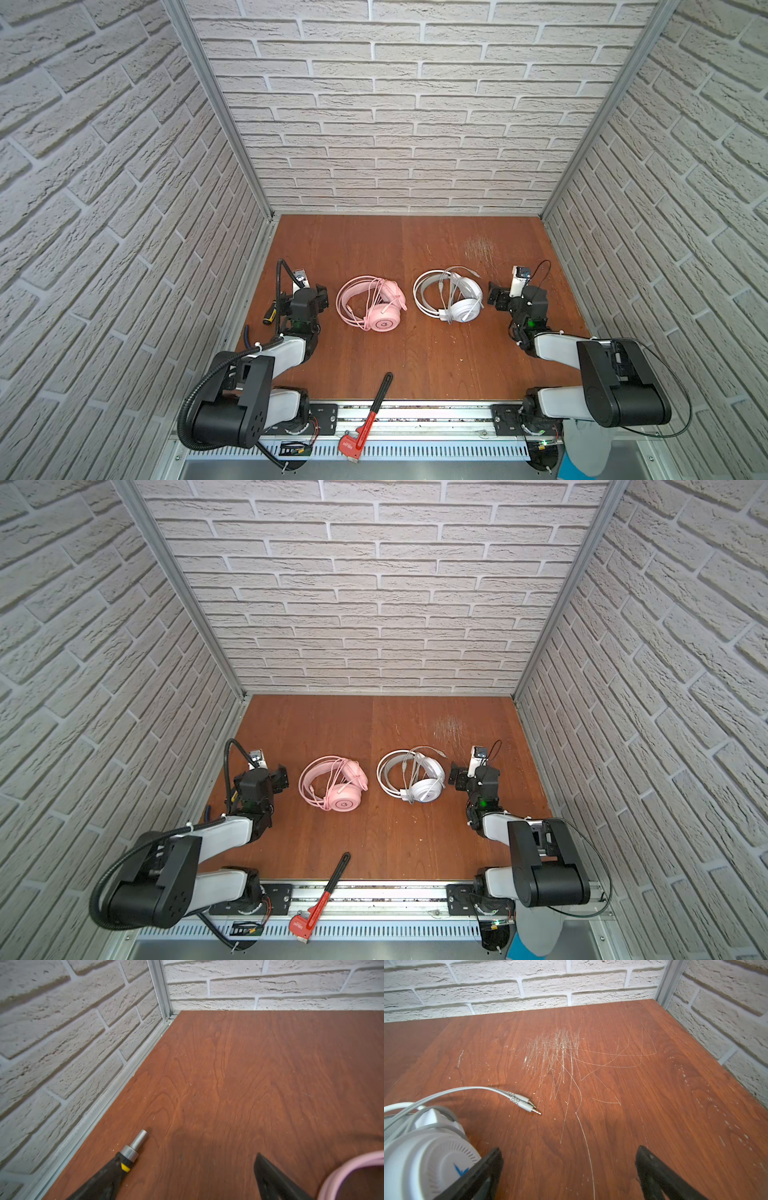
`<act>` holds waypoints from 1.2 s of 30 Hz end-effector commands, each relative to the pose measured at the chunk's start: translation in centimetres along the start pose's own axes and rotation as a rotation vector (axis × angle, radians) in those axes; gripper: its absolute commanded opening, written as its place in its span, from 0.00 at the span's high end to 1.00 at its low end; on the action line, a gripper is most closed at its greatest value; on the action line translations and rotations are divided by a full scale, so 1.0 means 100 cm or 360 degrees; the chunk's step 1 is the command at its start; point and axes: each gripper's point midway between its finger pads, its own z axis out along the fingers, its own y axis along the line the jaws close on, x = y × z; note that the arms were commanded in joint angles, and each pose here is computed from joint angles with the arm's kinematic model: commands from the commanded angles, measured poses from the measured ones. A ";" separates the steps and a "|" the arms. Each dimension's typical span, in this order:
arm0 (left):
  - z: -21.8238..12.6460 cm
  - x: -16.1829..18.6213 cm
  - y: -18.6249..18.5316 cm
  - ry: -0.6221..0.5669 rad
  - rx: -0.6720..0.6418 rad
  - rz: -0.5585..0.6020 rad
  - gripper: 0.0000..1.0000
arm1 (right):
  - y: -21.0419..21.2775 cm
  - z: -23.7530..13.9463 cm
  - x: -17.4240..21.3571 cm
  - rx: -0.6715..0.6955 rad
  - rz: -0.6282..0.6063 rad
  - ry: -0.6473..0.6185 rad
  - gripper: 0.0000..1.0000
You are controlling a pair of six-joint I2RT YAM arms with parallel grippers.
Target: Wrap the headphones
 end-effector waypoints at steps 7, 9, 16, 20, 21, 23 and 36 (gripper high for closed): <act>0.006 -0.037 -0.004 -0.0189 0.0064 0.0066 0.02 | 0.020 0.007 -0.016 -0.0199 -0.0054 -0.0187 0.00; 0.009 -0.039 -0.004 -0.0221 0.0077 0.0075 0.02 | 0.021 0.010 -0.015 -0.0204 -0.0064 -0.0136 0.00; 0.030 -0.026 0.012 -0.0261 0.0074 -0.0079 0.02 | 0.039 0.015 -0.013 -0.0354 -0.0143 -0.0065 0.00; 0.042 -0.015 0.010 -0.0165 0.0125 -0.0103 0.02 | 0.040 0.015 -0.013 -0.0364 -0.0151 -0.0056 0.00; 0.046 -0.017 0.011 -0.0165 0.0126 -0.0117 0.02 | 0.040 0.015 -0.013 -0.0366 -0.0150 -0.0056 0.00; 0.050 -0.015 0.007 -0.0120 0.0171 -0.0101 0.02 | 0.040 0.015 -0.013 -0.0366 -0.0150 -0.0056 0.00; 0.052 -0.018 0.003 -0.0119 0.0153 -0.0057 0.02 | 0.040 0.016 -0.013 -0.0365 -0.0154 -0.0055 0.00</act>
